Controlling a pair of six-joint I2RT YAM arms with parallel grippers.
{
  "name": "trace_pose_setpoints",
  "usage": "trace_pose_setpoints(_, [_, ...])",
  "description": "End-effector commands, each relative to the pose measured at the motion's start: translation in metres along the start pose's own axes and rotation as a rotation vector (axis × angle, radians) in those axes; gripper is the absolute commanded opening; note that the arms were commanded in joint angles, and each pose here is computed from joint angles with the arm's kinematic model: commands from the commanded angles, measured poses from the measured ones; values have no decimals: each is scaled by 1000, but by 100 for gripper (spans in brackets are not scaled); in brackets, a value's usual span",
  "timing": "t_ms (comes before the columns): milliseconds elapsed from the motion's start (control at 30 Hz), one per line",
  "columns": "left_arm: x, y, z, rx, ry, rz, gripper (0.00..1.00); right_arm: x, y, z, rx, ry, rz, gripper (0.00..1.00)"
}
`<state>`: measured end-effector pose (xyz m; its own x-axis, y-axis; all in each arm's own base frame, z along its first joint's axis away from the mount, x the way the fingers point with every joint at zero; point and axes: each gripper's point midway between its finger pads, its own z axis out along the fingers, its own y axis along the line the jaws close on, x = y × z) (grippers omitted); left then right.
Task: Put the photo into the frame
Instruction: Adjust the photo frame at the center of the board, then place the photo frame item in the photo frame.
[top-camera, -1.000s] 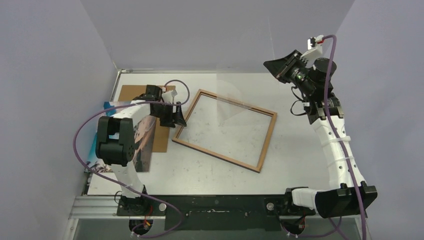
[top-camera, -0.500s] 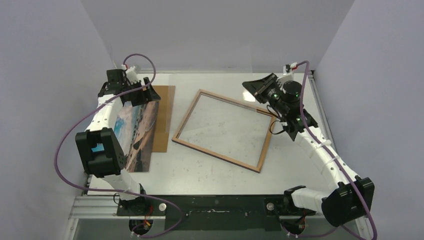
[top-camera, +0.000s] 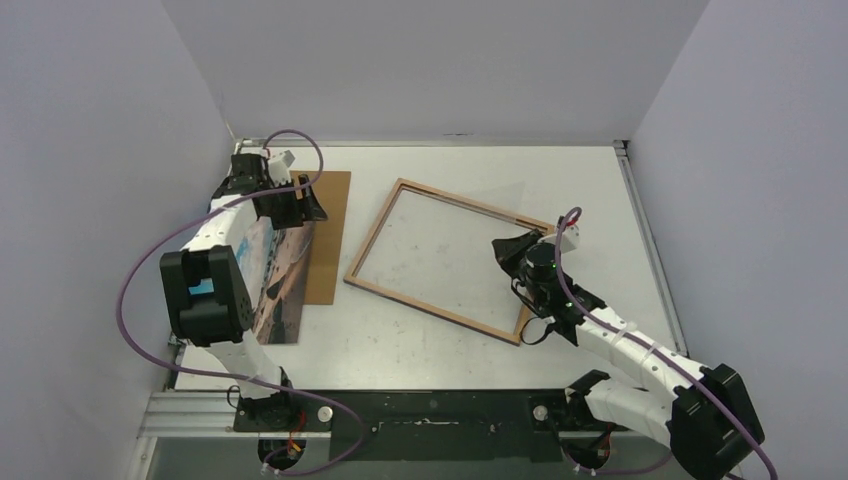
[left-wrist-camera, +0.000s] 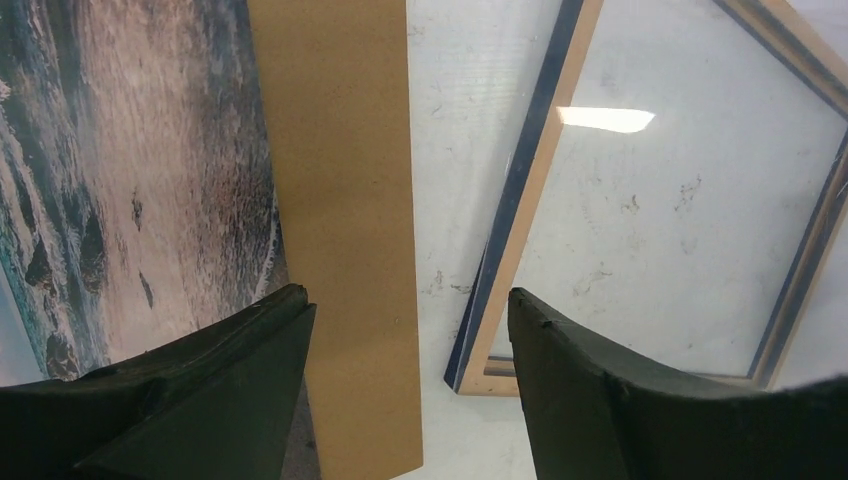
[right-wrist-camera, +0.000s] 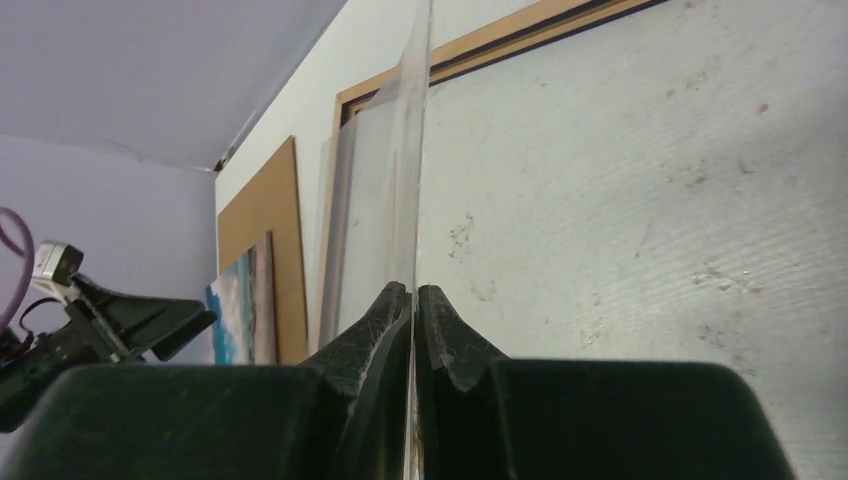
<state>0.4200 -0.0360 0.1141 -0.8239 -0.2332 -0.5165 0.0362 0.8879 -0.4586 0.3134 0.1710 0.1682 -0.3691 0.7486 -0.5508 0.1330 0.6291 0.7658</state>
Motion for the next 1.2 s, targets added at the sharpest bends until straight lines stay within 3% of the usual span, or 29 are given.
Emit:
trace_pose_setpoints(0, [-5, -4, 8, 0, -22, 81, 69, -38, 19, -1, -43, -178, 49, 5])
trace_pose_setpoints(300, [7, -22, 26, 23, 21, 110, 68, -40, -4, -4, 18, -227, 41, 5])
trace_pose_setpoints(1167, [17, -58, 59, 28, 56, 188, 66, -7, -41, 6, 60, -44, 22, 5])
